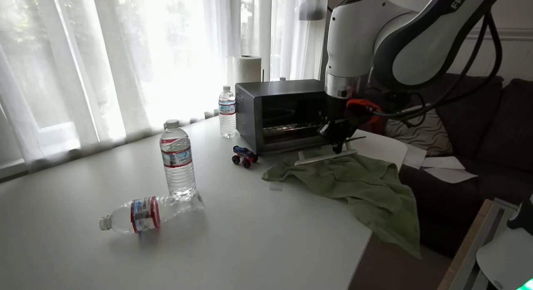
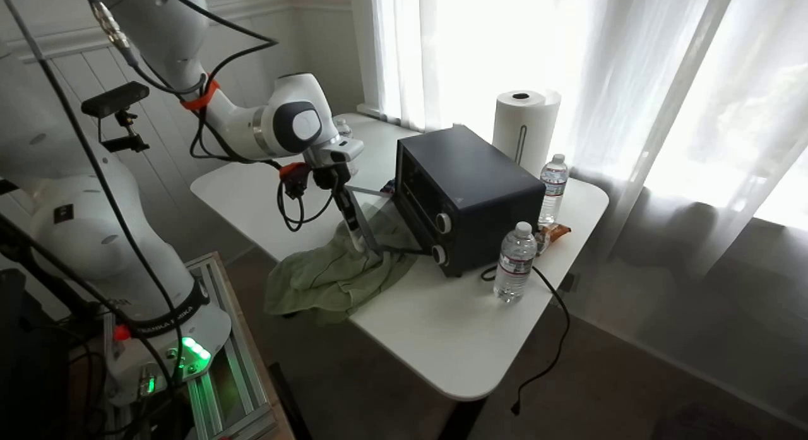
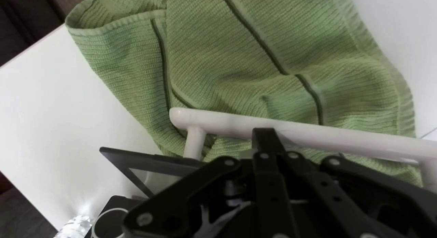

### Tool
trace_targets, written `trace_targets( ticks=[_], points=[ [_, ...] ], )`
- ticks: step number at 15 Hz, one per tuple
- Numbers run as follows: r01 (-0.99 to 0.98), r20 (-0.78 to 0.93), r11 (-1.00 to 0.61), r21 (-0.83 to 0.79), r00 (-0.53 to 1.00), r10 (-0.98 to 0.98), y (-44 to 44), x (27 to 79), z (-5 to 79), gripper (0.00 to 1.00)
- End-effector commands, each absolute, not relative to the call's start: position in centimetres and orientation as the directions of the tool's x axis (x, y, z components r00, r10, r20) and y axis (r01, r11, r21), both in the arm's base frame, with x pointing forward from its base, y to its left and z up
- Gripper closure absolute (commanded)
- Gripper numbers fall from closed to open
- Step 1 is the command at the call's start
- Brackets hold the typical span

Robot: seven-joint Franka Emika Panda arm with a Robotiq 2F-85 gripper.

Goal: Close the oven door

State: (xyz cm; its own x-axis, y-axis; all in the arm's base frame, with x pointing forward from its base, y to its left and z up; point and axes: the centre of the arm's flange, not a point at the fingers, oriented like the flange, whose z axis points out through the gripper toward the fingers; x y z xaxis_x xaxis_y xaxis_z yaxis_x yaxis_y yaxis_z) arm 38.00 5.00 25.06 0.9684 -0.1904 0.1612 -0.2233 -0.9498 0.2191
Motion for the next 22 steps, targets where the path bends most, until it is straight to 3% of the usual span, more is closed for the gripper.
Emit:
trace_targets(
  ticks=[1, 22],
  points=[
    [-0.230, 0.269, -0.949, 0.214, 0.948, -0.168, 5.2, 37.4, 27.8, 1.00],
    [-0.152, 0.419, -0.940, 0.306, 0.908, -0.011, 2.5, 42.5, 32.3, 1.00]
  ],
)
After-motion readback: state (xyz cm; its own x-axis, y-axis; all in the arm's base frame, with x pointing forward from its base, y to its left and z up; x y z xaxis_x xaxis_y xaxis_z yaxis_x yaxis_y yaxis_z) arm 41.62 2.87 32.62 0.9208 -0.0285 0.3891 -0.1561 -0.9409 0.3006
